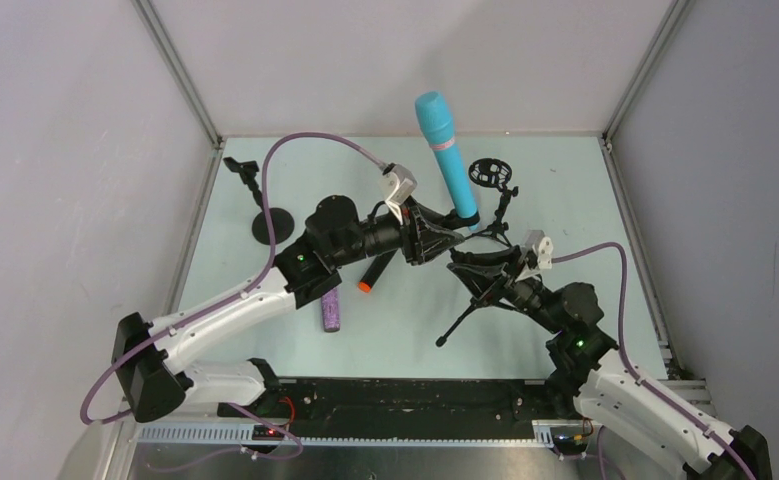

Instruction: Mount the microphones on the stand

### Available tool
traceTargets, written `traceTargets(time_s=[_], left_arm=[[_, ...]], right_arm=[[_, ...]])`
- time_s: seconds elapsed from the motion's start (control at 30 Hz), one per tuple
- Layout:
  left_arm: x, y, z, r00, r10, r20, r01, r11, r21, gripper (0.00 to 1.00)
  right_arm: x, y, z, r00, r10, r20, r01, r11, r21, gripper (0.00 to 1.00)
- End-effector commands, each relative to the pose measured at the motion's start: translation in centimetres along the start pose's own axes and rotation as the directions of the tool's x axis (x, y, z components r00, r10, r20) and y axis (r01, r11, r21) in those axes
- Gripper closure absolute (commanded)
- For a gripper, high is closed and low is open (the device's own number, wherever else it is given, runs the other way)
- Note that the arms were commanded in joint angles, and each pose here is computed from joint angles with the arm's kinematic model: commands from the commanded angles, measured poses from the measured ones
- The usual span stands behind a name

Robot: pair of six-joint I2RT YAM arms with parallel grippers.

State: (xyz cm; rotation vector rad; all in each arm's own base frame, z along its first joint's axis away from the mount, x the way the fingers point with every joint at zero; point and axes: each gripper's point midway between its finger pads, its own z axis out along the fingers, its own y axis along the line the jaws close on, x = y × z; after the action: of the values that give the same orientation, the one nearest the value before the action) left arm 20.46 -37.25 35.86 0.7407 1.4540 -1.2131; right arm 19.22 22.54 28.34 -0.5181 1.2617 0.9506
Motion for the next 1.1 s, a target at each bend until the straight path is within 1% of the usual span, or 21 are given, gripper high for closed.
traceTargets(time_s=[0.0,0.07,0.13,0.17,0.2,0.23,0.3,0.33,0.43,0.6,0.8,0.87,1.07], left_arm=[[-11.6,0.7,-2.4,0.915,0.213,0.342,-0.173,0.975,-0.142,1.0],[-11.5,1.0,-2.2,0.916,0.215,0.339,-0.169,0.973,-0.159,1.0],[-11.4,1.4,-2.1,0.917,0.217,0.336,-0.166,0.97,-0.175,1.0],[-11.3,1.6,-2.0,0.918,0.219,0.332,-0.165,0.969,-0.184,1.0],[-11.1,1.7,-1.9,0.919,0.219,0.328,-0.165,0.969,-0.185,1.0],[-10.9,1.7,-1.8,0.92,0.224,0.323,-0.17,0.968,-0.187,1.0],[-10.5,1.9,-1.6,0.922,0.234,0.309,-0.181,0.965,-0.19,1.0],[-10.0,2.0,-1.3,0.925,0.237,0.298,-0.187,0.965,-0.186,1.0],[-8.9,2.2,-0.6,0.927,0.265,0.265,-0.223,0.958,-0.177,1.0],[-6.9,2.6,0.3,0.93,0.293,0.22,-0.261,0.951,-0.166,1.0],[-5.6,3.4,0.5,0.927,0.316,0.202,-0.283,0.943,-0.178,1.0],[-5.3,3.7,0.7,0.926,0.324,0.196,-0.29,0.939,-0.183,1.0],[-4.6,4.6,1.7,0.918,0.354,0.179,-0.319,0.927,-0.194,1.0]], right_arm=[[1.5,-1.5,0.0,0.997,0.074,-0.035,-0.071,0.995,0.076,1.0],[1.7,-1.6,0.0,0.997,0.071,-0.039,-0.067,0.995,0.08,1.0],[1.8,-1.7,-0.1,0.997,0.064,-0.033,-0.061,0.995,0.082,0.92],[1.7,-1.7,-0.1,0.998,0.059,-0.025,-0.057,0.995,0.081,0.84],[1.8,-1.8,-0.2,0.998,0.058,-0.026,-0.056,0.995,0.082,0.8],[1.7,-1.7,-0.1,0.998,0.056,-0.024,-0.054,0.995,0.08,0.73],[1.7,-1.7,-0.1,0.998,0.054,-0.023,-0.052,0.996,0.077,0.66],[1.8,-1.7,0.0,0.998,0.055,-0.025,-0.053,0.996,0.074,0.63],[2.3,-1.6,0.2,0.997,0.058,-0.04,-0.056,0.996,0.064,0.52],[3.0,-1.5,0.4,0.996,0.063,-0.063,-0.06,0.997,0.049,0.4],[2.5,-1.4,0.0,0.997,0.059,-0.053,-0.056,0.997,0.052,0.21],[2.1,-1.3,-0.2,0.997,0.057,-0.043,-0.055,0.997,0.056,0.17],[1.2,-1.4,-1.1,0.998,0.056,-0.03,-0.053,0.996,0.075,0.09]])
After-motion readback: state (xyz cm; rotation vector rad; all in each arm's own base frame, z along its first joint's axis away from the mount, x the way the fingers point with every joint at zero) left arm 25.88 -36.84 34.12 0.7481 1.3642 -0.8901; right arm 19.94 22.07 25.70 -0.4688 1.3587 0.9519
